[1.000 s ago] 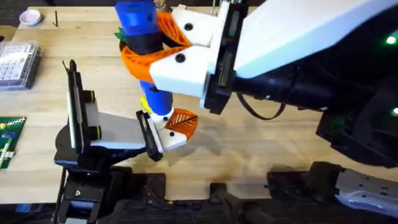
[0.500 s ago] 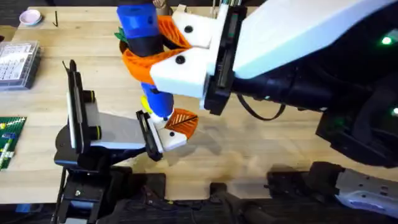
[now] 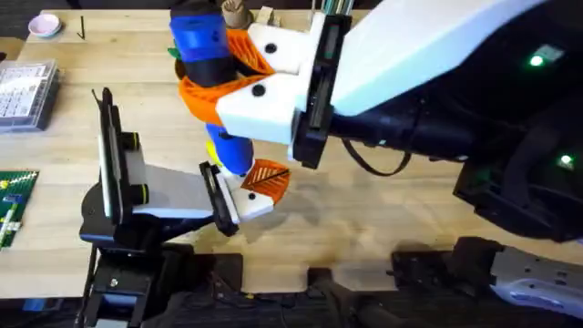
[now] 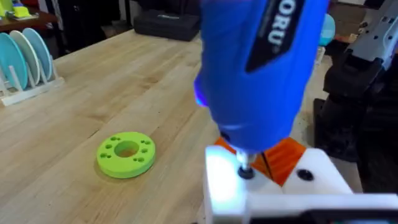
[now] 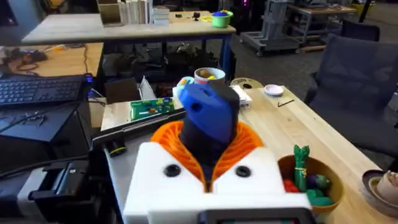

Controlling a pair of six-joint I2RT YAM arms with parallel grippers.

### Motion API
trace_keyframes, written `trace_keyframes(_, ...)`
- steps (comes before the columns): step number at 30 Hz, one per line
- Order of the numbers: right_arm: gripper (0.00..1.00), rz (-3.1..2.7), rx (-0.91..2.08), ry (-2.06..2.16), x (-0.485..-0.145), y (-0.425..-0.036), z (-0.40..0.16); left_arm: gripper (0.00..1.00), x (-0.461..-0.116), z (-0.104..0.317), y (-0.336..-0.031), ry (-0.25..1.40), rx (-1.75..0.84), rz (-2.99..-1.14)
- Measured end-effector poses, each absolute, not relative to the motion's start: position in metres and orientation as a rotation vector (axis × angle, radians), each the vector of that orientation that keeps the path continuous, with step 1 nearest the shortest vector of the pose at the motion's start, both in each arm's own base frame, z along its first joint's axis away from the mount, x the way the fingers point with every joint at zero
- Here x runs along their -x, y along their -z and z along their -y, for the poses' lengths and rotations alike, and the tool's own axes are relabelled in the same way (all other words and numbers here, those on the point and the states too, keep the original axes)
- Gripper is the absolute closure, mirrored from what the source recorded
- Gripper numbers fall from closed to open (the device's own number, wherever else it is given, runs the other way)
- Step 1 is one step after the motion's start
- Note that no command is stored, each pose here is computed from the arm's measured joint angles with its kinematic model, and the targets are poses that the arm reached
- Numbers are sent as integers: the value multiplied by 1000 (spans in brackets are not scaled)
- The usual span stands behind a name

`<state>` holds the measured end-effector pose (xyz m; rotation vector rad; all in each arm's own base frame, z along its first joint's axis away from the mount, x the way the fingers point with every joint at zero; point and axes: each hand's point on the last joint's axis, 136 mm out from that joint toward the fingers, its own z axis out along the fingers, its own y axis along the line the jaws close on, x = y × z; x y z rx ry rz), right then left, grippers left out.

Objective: Pick up the gripper from the table and insert it into the empty holder that is missing its gripper. Then pick up a screw, insert it into the mounting hole, and use the screwdriver to tighten it. Finally, clean up the table by picking up the vegetable and placing it into the bucket.

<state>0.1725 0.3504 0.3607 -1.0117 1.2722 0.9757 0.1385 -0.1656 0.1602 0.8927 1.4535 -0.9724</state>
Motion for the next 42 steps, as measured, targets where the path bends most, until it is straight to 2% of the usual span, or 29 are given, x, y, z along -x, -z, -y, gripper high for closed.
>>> trace_keyframes(16, 983, -1269, 1008, -979, -172, -362, -350, 988, -138, 166, -161, 973, -892, -1452)
trace_keyframes(24, 983, -1091, 937, -943, -167, -410, -328, 988, -138, 166, -161, 973, -892, -1453)
trace_keyframes(26, 983, -1086, 924, -849, -183, -413, -312, 988, -138, 166, -161, 973, -892, -1453)
trace_keyframes(30, 983, -1211, 943, -665, -222, -379, -301, 988, -138, 166, -161, 973, -892, -1453)
trace_keyframes(35, 984, -1383, 1037, -268, -295, -311, -267, 988, -138, 166, -161, 973, -892, -1453)
trace_keyframes(39, 984, -1540, 1079, 2, -362, -250, -219, 988, -138, 166, -161, 973, -892, -1453)
trace_keyframes(42, 984, -1656, 1120, 147, -396, -204, -180, 988, -138, 166, -161, 973, -892, -1453)
